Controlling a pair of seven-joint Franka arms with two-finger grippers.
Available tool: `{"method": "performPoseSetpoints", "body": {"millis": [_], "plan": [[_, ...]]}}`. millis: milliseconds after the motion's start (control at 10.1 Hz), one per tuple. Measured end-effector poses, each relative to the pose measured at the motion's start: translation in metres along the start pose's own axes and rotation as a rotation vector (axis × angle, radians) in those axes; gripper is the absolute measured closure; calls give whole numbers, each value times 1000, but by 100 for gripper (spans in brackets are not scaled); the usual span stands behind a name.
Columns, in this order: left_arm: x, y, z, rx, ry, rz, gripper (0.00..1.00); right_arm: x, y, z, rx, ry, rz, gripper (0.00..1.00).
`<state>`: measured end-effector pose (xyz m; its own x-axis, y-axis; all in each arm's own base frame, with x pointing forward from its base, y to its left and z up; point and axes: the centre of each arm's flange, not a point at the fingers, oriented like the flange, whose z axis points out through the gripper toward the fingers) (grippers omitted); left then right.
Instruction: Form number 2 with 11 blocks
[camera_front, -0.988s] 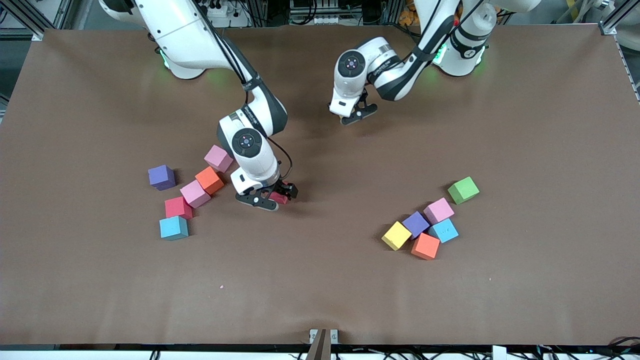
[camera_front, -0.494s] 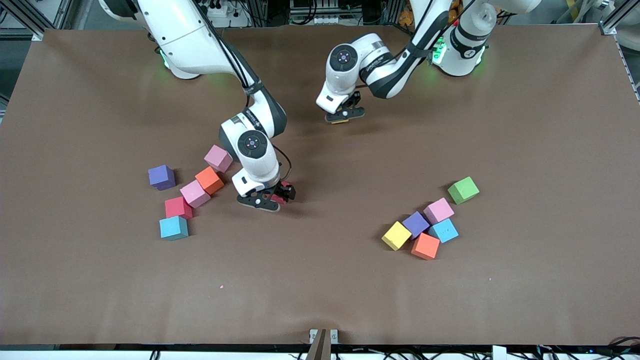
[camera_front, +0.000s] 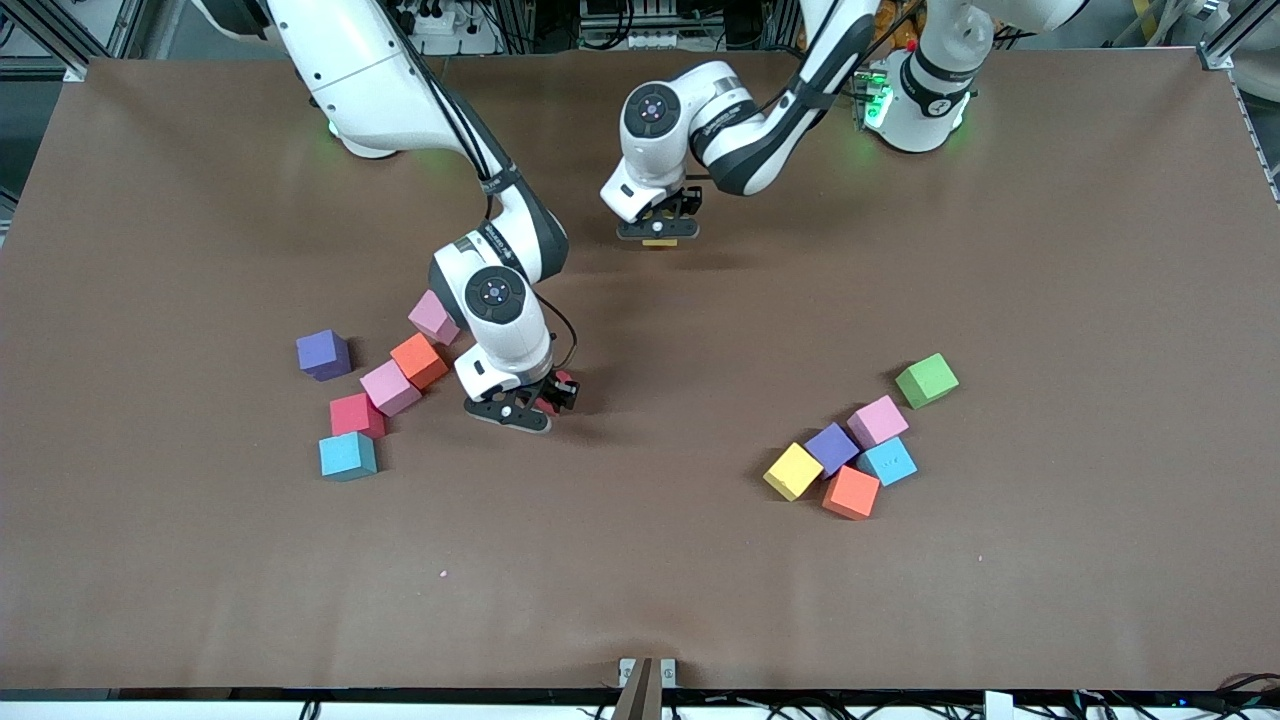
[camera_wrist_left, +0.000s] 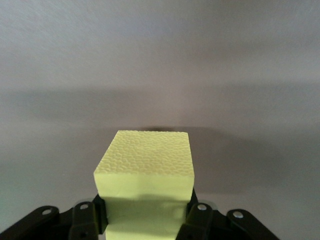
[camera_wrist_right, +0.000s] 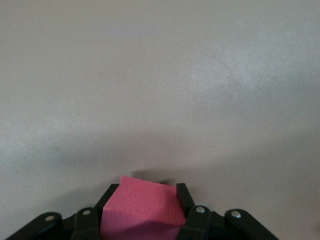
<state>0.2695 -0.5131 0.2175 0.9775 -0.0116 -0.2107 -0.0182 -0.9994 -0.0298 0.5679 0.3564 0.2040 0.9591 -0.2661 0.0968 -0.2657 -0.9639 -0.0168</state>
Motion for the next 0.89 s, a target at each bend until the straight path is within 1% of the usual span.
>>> {"method": "performPoseSetpoints", "body": {"millis": [296,494,593,692,791,889], "plan": [[5,8,22,22,-11,10,43,16,9,-17,-9,-5,14,48],[7,10,22,20,-8,11,45,30,21,-24,-15,-6,-18,48],[6,11,22,21,-8,13,44,42,34,-23,-18,-6,-58,48],[6,11,21,20,-7,10,34,56,50,-24,-27,-13,-114,48],[6,13,19,19,-6,-8,21,67,64,-30,-36,-26,-186,48],[8,14,13,21,0,-21,5,76,74,-41,-36,-27,-288,48]]}}
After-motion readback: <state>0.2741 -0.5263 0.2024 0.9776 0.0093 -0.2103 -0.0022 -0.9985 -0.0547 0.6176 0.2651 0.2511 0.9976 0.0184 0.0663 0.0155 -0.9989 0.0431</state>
